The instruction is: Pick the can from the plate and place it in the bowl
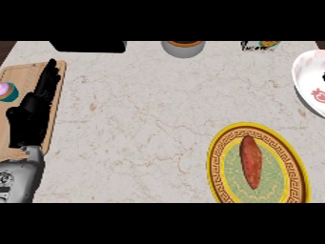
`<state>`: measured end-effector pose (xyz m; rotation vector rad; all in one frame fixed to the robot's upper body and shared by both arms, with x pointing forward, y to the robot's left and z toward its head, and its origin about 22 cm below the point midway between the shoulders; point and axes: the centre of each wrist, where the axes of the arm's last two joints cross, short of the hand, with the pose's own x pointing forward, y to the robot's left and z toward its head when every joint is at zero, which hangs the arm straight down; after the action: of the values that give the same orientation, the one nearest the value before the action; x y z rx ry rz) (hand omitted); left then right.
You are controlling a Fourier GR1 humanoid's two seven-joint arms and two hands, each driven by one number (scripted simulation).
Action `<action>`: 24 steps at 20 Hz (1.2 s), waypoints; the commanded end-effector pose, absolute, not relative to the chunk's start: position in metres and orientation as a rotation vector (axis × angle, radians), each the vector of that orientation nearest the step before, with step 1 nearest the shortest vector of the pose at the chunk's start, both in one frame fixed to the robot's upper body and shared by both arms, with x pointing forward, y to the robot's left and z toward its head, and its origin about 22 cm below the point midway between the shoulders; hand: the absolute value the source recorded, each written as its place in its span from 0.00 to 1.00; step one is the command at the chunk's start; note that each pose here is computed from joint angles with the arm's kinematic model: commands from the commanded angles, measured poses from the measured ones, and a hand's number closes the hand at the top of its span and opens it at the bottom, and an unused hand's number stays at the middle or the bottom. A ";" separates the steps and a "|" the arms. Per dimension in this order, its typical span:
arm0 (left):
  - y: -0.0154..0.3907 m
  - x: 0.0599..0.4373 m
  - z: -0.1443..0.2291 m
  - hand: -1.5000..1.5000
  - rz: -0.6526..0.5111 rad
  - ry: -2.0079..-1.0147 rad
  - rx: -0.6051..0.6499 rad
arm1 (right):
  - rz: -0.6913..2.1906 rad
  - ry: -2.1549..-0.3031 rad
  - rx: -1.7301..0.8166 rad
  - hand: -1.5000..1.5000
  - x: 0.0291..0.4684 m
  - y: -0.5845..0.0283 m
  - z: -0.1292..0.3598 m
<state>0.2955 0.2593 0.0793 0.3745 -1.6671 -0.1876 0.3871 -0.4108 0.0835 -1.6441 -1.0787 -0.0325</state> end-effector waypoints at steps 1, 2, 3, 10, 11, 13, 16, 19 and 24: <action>0.248 0.294 0.073 0.50 -0.186 -1.673 0.360 | -0.028 -0.988 -1.684 1.00 0.372 -0.455 0.091; 0.233 0.295 0.090 0.50 -0.206 -1.698 0.343 | -0.052 -1.003 -1.658 1.00 0.371 -0.454 0.083; 0.251 0.299 0.092 0.50 -0.188 -1.680 0.352 | -0.123 -1.038 -1.620 1.00 0.365 -0.457 0.077; 0.250 0.297 0.079 0.50 -0.195 -1.683 0.352 | -0.186 -1.135 -1.362 0.00 0.359 -0.465 0.069; 0.251 0.298 0.093 0.50 -0.206 -1.692 0.335 | -0.183 -1.146 -1.365 0.00 0.359 -0.463 0.066; 0.249 0.289 0.075 0.50 -0.182 -1.676 0.346 | -0.199 -1.214 -1.316 0.00 0.350 -0.464 0.050; 0.246 0.304 0.090 0.50 -0.193 -1.686 0.341 | -0.279 -1.290 -1.310 0.00 0.357 -0.467 0.068; 0.265 0.299 0.086 0.50 -0.186 -1.683 0.373 | -0.315 -1.334 -1.330 0.00 0.344 -0.478 0.058; 0.265 0.283 0.068 0.50 -0.197 -1.663 0.383 | -0.420 -1.382 -1.248 0.00 0.322 -0.504 0.059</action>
<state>0.2936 0.2557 0.0790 0.3651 -1.6731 -0.1900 0.3360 -0.4918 0.0652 -1.2901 -1.3316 -0.3533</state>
